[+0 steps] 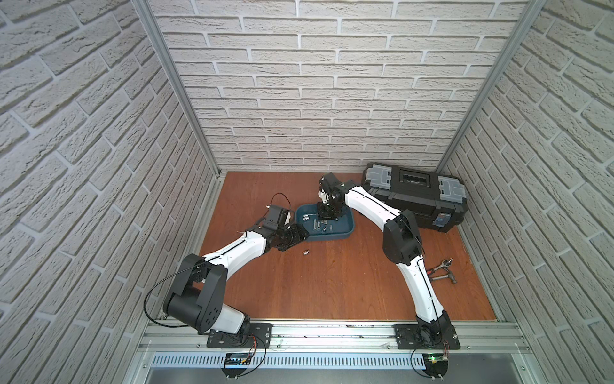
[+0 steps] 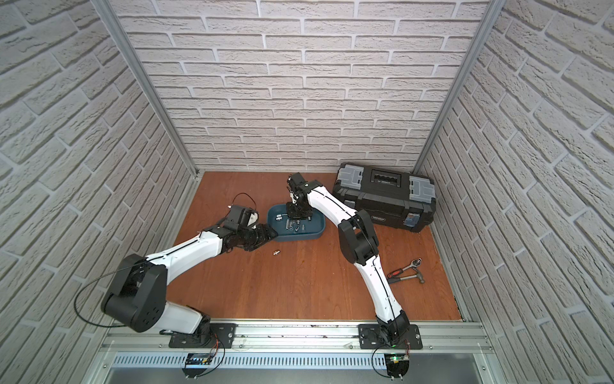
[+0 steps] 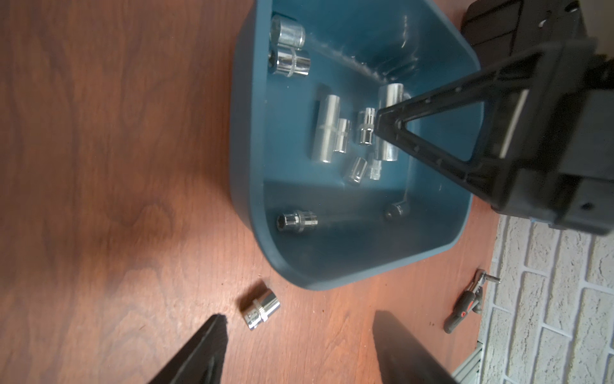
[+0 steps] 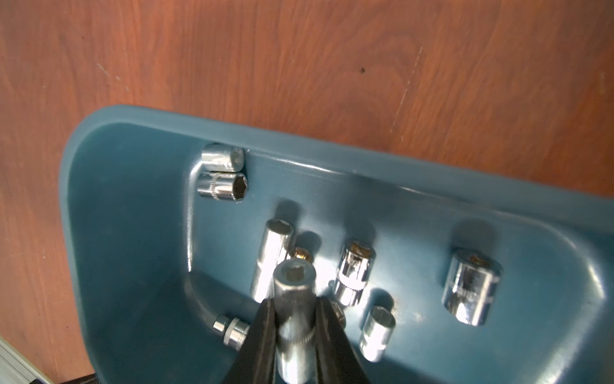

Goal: Put the socket on the desktop into the storage box
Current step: Place the socket head in the storage box.

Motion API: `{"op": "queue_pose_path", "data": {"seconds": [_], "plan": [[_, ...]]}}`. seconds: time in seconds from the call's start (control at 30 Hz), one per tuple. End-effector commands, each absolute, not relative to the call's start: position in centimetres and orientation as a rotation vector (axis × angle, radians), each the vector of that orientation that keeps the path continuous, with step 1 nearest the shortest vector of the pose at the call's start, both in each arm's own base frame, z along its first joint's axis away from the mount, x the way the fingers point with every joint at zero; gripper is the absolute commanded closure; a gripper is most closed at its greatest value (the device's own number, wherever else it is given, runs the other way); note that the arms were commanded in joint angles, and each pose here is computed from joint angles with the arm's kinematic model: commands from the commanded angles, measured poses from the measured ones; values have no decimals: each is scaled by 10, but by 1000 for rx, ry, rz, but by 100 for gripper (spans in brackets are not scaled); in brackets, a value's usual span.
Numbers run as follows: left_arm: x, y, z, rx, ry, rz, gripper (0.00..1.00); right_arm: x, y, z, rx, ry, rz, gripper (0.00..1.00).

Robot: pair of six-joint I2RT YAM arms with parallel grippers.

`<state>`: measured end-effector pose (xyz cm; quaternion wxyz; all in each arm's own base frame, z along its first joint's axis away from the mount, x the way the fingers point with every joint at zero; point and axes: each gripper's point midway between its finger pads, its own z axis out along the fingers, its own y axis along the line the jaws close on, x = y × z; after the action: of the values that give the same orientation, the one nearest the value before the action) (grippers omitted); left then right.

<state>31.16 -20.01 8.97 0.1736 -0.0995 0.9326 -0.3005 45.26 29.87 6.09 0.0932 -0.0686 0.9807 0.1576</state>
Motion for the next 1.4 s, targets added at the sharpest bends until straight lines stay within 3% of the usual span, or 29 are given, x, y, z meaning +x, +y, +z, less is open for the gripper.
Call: {"op": "queue_pose_path", "data": {"seconds": [0.0, 0.37, 0.53, 0.67, 1.1, 1.37], "plan": [[316, -202, 94, -249, 2634, -836, 26, 459, 299, 64, -165, 2901, 478, 82], [308, -198, 90, -241, 2650, -816, 26, 466, 289, 51, -104, 2911, 402, 80], [305, -197, 89, -232, 2653, -806, 26, 467, 286, 52, -90, 2907, 381, 68], [303, -195, 86, -224, 2664, -792, 26, 466, 286, 56, -94, 2905, 377, 65], [294, -195, 84, -136, 2693, -737, 26, 449, 287, 94, -154, 2840, 400, 65], [288, -194, 83, -44, 2731, -679, 27, 411, 285, 115, -214, 2806, 465, 65]]}}
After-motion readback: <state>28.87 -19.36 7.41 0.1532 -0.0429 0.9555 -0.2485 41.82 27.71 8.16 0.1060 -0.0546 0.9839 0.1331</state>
